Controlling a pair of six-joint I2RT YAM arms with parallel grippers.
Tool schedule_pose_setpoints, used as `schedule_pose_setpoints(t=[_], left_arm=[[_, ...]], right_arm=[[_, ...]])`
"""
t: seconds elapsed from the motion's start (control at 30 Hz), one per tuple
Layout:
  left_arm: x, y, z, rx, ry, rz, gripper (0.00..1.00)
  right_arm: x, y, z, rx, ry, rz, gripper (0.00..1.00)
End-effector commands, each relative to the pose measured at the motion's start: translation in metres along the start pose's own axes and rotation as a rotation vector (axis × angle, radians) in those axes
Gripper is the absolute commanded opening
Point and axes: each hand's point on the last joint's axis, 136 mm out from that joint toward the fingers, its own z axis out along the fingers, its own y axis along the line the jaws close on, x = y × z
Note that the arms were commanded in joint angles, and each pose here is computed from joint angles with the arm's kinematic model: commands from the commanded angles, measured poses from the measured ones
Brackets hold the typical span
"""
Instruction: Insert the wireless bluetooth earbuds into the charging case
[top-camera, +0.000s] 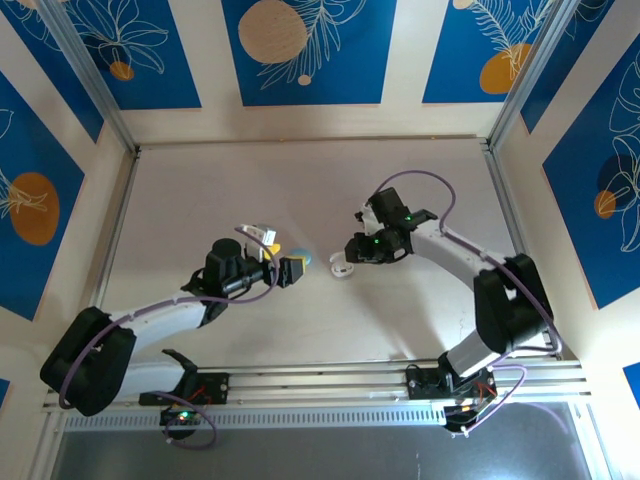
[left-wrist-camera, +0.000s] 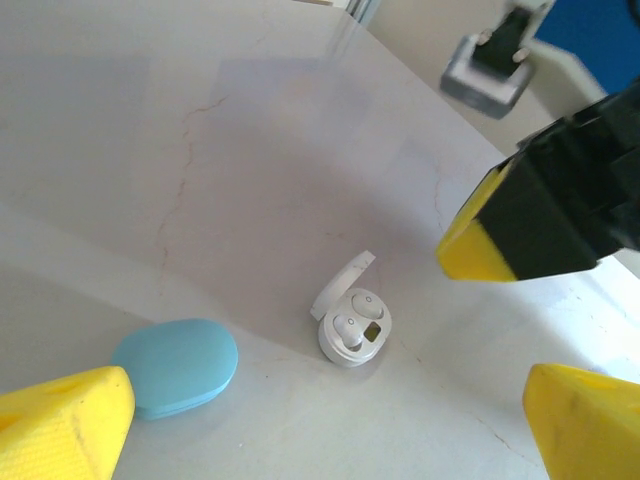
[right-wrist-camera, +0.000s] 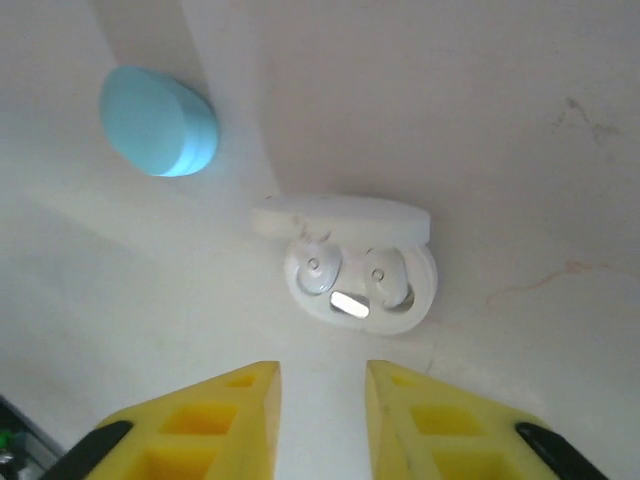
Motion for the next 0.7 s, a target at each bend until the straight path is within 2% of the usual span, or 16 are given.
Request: schedule_pose_setpoints(t=[0.0,0.3,0.6,0.67], left_arm=[[-0.016,-0.022,-0.003,0.050,-0.022,0.061,1.00],[-0.025,-0.054,-0.024,0.075,0.020,0.024,1.00],[-0.003,-0.081,-0.046,0.041,0.090,0.023,1.00],[0.000,-0.084,-0.049,0.037,0.107,0.018,1.00]], right_arm=[[0.007,0.009,-0.019,-0.029,-0.036,0.012,0.36],[0.034,0.030,-0.071,-0.121,-0.147,0.018,0.52],[0.066,0.035,-0.103,-0.162,-0.182,0.047,0.72],[0.072,0.035,-0.107,-0.167,-0.189,0.050,0.74]])
